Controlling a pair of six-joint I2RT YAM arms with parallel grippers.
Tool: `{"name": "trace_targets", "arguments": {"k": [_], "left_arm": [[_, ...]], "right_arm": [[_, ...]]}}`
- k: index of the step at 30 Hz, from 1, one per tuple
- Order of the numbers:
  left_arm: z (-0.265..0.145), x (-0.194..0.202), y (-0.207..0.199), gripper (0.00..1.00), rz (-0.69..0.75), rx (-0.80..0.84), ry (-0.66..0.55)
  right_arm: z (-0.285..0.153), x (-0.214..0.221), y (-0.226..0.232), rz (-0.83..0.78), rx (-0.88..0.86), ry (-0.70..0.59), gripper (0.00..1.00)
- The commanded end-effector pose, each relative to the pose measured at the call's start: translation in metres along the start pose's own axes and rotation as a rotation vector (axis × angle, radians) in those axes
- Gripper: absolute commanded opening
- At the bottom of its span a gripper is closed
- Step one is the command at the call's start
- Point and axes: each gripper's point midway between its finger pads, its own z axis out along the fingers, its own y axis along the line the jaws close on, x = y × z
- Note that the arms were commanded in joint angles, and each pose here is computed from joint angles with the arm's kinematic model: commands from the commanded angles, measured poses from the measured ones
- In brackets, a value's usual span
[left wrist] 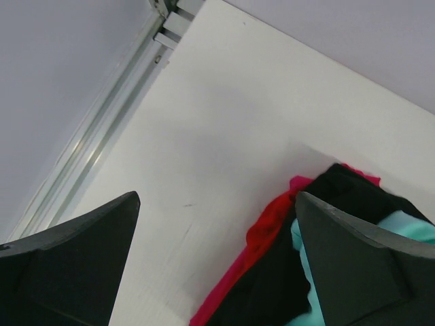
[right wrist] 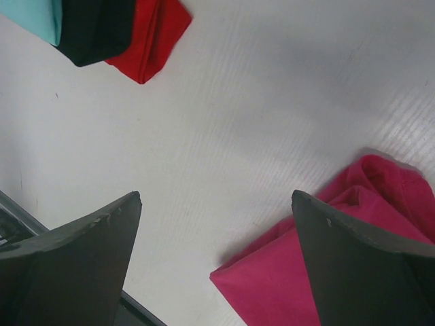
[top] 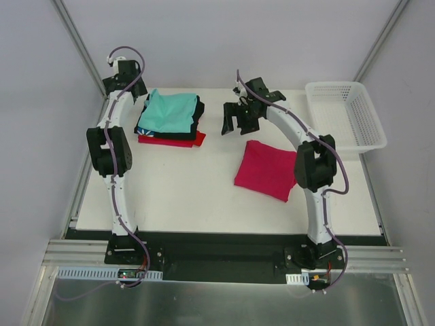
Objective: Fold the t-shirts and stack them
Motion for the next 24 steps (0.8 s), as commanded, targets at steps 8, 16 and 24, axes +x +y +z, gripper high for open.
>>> {"name": "trace_targets", "arguments": {"k": [8,16,24], "left_arm": [[0.026,0.002,0.007,0.44,-0.111,0.013,0.036],[0.04,0.062,-0.014,0.0,-0.188,0.12,0.25],[0.036,0.108,-0.056,0.0,-0.35,0.302,0.464]], "right_arm": [[-0.022,0.024,0.005,-0.015,-0.044,0.008,0.96],[-0.032,0.031,0.014,0.0,-0.076,0.016,0.96],[-0.042,0.038,0.02,0.001,-0.095,0.011,0.96]]}}
